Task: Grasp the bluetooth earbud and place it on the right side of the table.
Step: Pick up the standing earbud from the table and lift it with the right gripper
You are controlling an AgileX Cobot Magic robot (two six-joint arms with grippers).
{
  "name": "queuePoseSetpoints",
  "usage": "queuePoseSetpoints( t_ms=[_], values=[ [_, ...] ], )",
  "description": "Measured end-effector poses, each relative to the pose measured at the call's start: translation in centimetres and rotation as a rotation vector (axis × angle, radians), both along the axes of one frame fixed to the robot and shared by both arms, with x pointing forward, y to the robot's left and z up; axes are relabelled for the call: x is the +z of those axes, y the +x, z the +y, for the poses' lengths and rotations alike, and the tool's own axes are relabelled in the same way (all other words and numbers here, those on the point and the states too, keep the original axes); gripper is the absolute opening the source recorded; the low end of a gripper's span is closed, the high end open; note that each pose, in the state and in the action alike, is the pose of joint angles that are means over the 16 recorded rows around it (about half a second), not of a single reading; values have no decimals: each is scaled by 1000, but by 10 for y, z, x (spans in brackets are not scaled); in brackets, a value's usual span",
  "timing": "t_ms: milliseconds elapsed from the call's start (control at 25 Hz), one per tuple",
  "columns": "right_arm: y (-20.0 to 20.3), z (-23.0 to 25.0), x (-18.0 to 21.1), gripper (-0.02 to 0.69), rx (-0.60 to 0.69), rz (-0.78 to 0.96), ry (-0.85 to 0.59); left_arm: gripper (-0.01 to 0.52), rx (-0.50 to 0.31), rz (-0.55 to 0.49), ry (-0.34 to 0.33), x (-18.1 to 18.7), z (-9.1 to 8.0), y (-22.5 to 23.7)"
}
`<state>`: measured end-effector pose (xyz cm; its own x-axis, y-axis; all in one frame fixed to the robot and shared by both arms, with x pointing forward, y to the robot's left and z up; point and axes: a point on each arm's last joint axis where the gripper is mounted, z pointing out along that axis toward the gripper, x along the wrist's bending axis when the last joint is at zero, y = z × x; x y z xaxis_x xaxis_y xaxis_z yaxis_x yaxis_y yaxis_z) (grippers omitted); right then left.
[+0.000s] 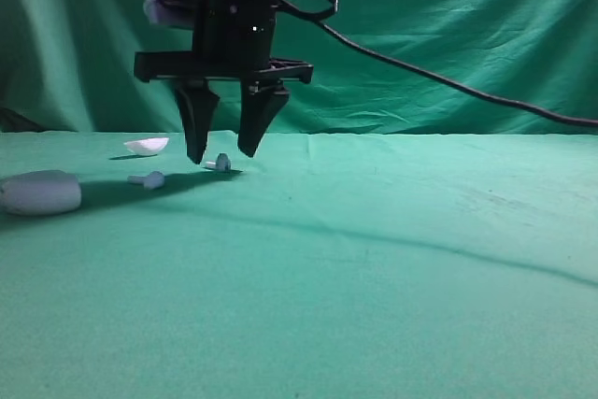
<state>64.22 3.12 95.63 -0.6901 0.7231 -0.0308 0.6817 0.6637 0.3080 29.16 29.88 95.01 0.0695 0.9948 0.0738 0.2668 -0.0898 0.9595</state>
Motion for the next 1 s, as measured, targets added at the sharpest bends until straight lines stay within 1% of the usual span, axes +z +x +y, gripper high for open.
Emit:
queuePoseSetpoints(
  t_ms=[160, 240, 320, 720, 880, 1000],
  values=[
    [3, 1, -8, 384, -23, 9, 11, 0, 0, 0, 0, 0, 0, 0],
    [4, 0, -11, 371, -32, 14, 17, 0, 0, 0, 0, 0, 0, 0],
    [6, -1, -13, 344, -41, 19, 22, 0, 0, 0, 0, 0, 0, 0],
    [11, -5, -11, 161, -72, 32, 47, 0, 0, 0, 0, 0, 0, 0],
    [11, -8, 4, 103, -78, 19, 61, 0, 0, 0, 0, 0, 0, 0],
    [11, -12, 27, 94, -82, -6, 79, 0, 0, 0, 0, 0, 0, 0]
  ],
)
